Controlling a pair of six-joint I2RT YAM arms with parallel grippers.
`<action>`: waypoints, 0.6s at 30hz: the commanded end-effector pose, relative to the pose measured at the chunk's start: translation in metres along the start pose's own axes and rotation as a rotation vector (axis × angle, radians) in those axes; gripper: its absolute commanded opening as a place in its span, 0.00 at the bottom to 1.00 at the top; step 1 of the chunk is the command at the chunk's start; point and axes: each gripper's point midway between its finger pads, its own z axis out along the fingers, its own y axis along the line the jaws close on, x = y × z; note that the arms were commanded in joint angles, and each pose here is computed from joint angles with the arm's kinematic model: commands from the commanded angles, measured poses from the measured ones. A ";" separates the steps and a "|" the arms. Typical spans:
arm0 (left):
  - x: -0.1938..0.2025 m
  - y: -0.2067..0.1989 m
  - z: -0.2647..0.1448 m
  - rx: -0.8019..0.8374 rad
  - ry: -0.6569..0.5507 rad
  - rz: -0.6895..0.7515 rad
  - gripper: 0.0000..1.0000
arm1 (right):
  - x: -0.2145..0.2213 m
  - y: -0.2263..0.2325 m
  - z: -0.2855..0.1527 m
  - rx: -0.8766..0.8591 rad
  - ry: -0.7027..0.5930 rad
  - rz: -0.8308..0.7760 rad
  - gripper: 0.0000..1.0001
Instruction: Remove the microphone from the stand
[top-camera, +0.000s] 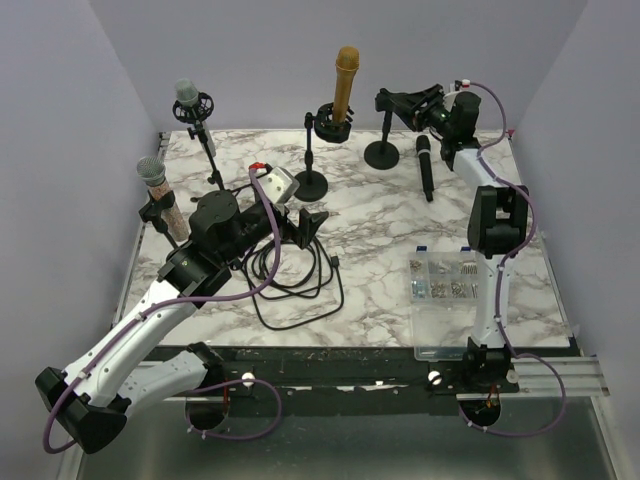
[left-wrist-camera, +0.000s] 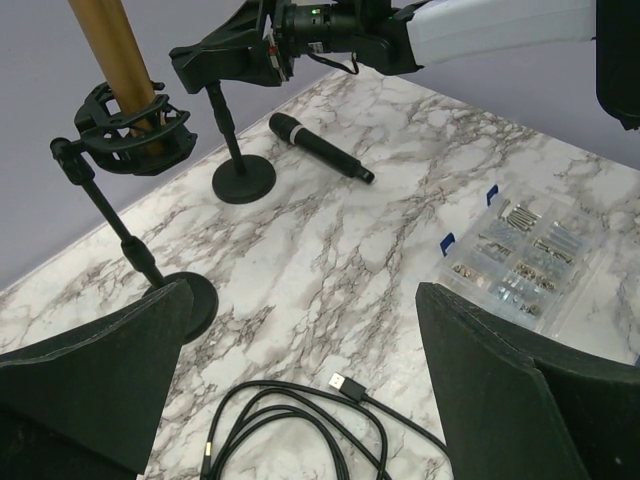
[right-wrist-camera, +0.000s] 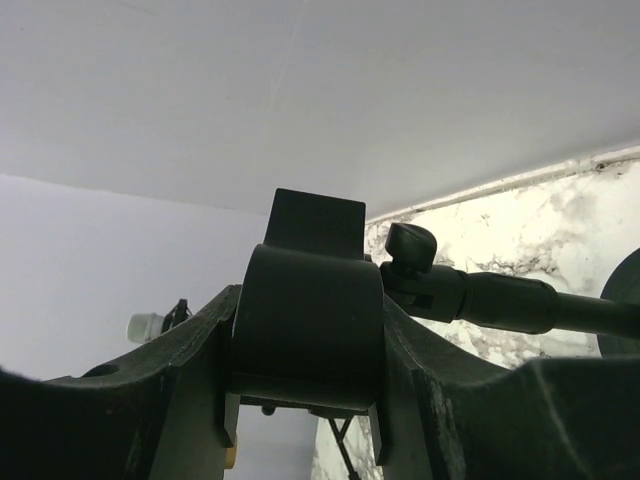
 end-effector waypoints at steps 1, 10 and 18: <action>-0.001 0.003 0.001 -0.018 -0.008 0.016 0.98 | -0.010 -0.083 0.001 0.190 -0.066 -0.007 0.37; -0.008 0.008 -0.006 -0.051 -0.029 0.036 0.98 | -0.015 -0.062 -0.012 0.242 -0.061 -0.079 0.94; -0.022 0.024 -0.023 -0.146 -0.077 0.089 0.98 | -0.028 0.004 -0.037 0.226 -0.088 -0.219 1.00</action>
